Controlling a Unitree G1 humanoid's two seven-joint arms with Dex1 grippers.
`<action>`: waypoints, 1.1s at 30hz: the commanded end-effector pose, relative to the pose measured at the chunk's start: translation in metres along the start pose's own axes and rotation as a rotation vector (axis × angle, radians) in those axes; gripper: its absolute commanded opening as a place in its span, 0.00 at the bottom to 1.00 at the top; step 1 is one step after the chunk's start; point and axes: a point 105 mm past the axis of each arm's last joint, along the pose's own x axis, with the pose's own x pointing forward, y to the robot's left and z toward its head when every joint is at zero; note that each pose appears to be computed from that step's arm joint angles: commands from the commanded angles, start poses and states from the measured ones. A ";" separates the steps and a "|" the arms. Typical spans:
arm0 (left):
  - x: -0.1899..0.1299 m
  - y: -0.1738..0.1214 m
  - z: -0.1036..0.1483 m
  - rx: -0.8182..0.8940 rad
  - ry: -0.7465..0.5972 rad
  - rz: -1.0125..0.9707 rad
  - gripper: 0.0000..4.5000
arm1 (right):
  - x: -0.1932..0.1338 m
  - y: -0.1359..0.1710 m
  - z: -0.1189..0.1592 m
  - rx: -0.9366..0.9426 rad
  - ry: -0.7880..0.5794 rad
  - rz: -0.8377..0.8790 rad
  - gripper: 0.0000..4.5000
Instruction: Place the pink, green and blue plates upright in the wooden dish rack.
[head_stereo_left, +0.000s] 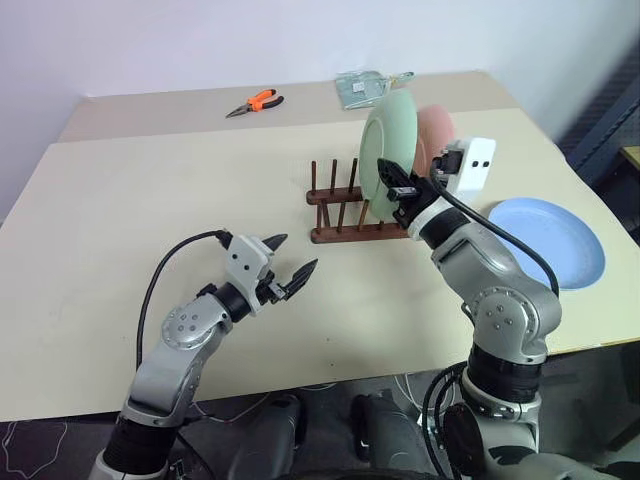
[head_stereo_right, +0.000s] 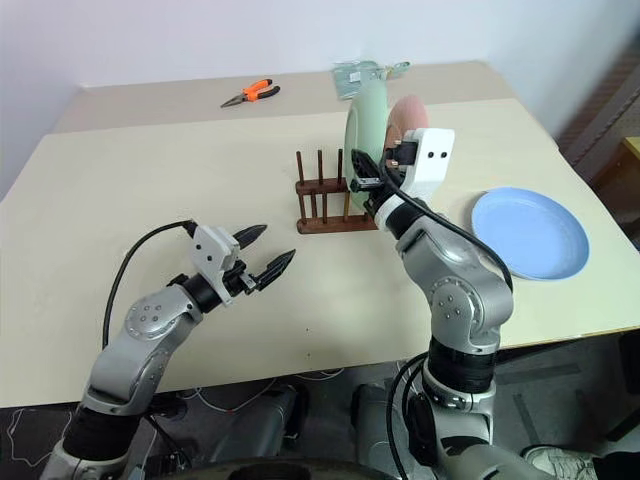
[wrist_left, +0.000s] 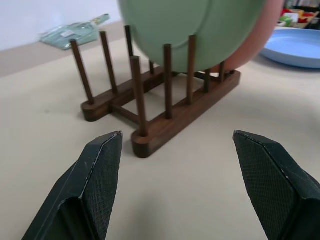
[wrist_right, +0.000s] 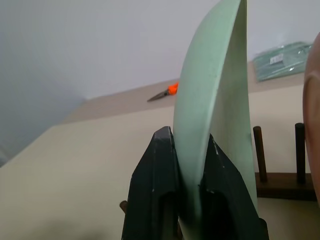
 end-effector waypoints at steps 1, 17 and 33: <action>0.001 -0.002 0.014 0.036 -0.049 -0.004 0.82 | 0.003 0.008 0.012 -0.023 -0.028 0.042 0.36; 0.003 -0.001 0.013 0.032 -0.053 0.002 0.82 | -0.002 0.021 0.078 -0.573 -0.242 0.120 0.99; 0.012 0.000 0.012 0.047 -0.055 -0.074 0.82 | -0.094 -0.150 0.040 -0.691 0.216 -0.320 0.99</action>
